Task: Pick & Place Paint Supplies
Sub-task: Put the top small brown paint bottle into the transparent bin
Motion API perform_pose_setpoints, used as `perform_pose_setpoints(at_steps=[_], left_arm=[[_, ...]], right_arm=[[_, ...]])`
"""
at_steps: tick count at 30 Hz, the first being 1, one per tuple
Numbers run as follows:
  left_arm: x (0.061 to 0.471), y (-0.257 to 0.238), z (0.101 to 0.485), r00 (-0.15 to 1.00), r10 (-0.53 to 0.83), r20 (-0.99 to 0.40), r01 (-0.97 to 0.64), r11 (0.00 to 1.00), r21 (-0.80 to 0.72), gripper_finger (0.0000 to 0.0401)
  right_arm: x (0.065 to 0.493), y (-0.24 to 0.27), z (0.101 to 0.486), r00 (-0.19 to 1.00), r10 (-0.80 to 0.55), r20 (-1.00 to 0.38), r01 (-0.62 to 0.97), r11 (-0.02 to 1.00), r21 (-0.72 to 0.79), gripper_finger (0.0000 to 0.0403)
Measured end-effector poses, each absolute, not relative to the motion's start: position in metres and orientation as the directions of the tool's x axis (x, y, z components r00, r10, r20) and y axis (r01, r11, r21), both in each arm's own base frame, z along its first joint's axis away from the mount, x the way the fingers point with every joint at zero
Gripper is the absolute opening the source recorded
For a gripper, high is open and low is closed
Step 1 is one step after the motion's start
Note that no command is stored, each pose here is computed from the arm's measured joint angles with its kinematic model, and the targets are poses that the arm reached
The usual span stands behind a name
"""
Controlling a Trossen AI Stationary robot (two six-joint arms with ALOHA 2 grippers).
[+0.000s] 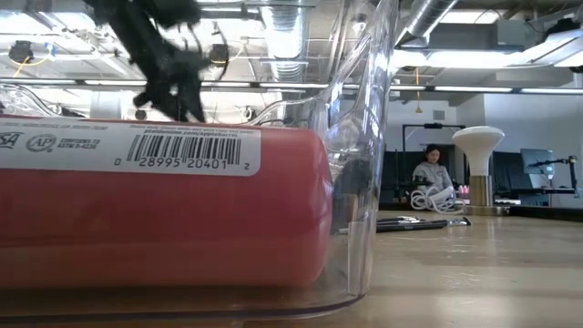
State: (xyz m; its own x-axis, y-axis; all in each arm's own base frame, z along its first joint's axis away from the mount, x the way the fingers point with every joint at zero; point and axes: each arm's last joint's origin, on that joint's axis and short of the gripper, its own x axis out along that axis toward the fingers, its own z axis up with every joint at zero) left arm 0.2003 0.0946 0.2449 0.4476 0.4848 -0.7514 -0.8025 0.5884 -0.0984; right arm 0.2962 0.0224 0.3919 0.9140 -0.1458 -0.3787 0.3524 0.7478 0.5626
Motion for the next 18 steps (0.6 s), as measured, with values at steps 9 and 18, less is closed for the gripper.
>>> perform_pose_setpoints(at_steps=[9, 18], left_arm=[[0.192, 0.156, 0.195, 0.314, 0.295, -0.902, -0.831, 0.545, -0.111, 0.0157], [0.217, 0.163, 0.202, 0.352, 0.364, -0.862, -0.728, 0.686, -0.007, 0.0230]], right_arm=[[0.299, 0.021, 0.399, 0.941, -0.147, -0.305, 0.310, 0.737, 0.601, 0.0249], [0.298, 0.029, 0.399, 0.944, -0.121, -0.305, 0.293, 0.730, 0.618, 0.0249]])
